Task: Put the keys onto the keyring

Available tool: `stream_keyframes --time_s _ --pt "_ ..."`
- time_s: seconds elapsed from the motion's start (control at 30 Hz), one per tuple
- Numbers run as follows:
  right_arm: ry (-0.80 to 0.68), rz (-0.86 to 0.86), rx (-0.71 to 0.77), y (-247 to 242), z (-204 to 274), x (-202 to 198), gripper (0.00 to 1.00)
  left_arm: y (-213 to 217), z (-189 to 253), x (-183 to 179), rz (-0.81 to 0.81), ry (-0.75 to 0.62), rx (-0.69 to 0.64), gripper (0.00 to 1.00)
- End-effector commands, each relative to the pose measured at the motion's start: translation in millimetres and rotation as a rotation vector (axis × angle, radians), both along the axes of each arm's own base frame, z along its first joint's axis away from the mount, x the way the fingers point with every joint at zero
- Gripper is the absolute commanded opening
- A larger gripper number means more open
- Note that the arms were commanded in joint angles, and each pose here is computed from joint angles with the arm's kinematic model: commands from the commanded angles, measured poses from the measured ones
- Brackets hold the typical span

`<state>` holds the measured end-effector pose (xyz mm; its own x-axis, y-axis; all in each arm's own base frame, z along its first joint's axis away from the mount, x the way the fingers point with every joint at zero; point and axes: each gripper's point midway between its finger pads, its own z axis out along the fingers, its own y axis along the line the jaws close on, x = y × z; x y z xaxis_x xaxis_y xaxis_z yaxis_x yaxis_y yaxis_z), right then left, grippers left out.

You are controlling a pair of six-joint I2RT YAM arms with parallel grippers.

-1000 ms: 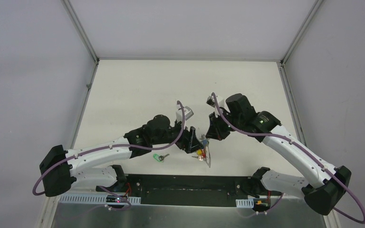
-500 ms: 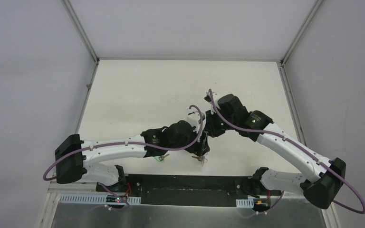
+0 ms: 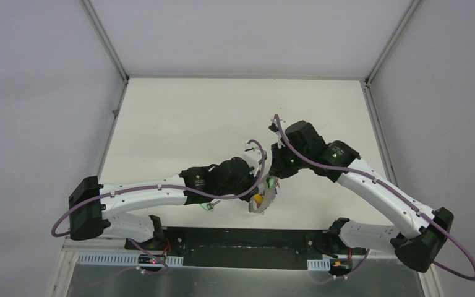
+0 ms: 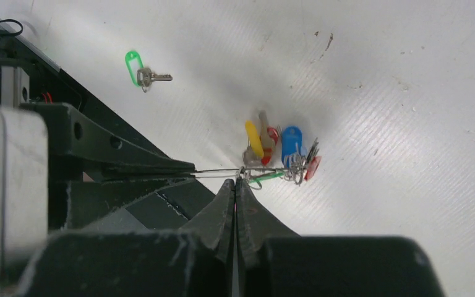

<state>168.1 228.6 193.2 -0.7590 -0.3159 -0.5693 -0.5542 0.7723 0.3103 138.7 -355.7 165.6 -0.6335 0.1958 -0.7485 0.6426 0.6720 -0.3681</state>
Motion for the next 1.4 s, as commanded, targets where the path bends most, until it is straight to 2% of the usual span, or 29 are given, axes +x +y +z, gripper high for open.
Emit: stream_keyframes --time_s 0.0,0.33,0.5,0.7,0.97,1.07,1.23,1.37 --pt "-0.025 0.003 0.024 1.0 22.7 -0.2 0.00 -2.1 29.6 2.8 -0.085 -0.131 -0.007 0.00" --pt "0.078 0.026 0.029 6.7 21.4 -6.8 0.00 13.4 52.1 25.0 -0.155 -0.397 0.111 0.00" --pt "0.148 0.022 0.041 8.8 13.5 -7.0 0.00 20.6 58.6 26.3 -0.206 -0.481 0.140 0.00" --pt "0.197 -0.031 0.097 4.3 14.7 1.1 0.00 27.6 62.8 24.7 -0.243 -0.535 0.153 0.00" --pt "0.282 -0.047 0.238 4.8 17.2 11.0 0.00 28.2 55.5 19.1 -0.277 -0.525 0.154 0.00" --pt "0.260 -0.027 0.280 8.6 21.1 13.5 0.10 26.3 52.4 18.2 -0.278 -0.510 0.152 0.00" --pt "0.253 -0.034 0.313 10.9 19.6 13.8 0.16 23.2 45.4 17.9 -0.275 -0.484 0.158 0.00" --pt "0.259 -0.058 0.298 7.9 11.5 13.9 0.28 21.2 41.5 17.2 -0.273 -0.468 0.158 0.00"
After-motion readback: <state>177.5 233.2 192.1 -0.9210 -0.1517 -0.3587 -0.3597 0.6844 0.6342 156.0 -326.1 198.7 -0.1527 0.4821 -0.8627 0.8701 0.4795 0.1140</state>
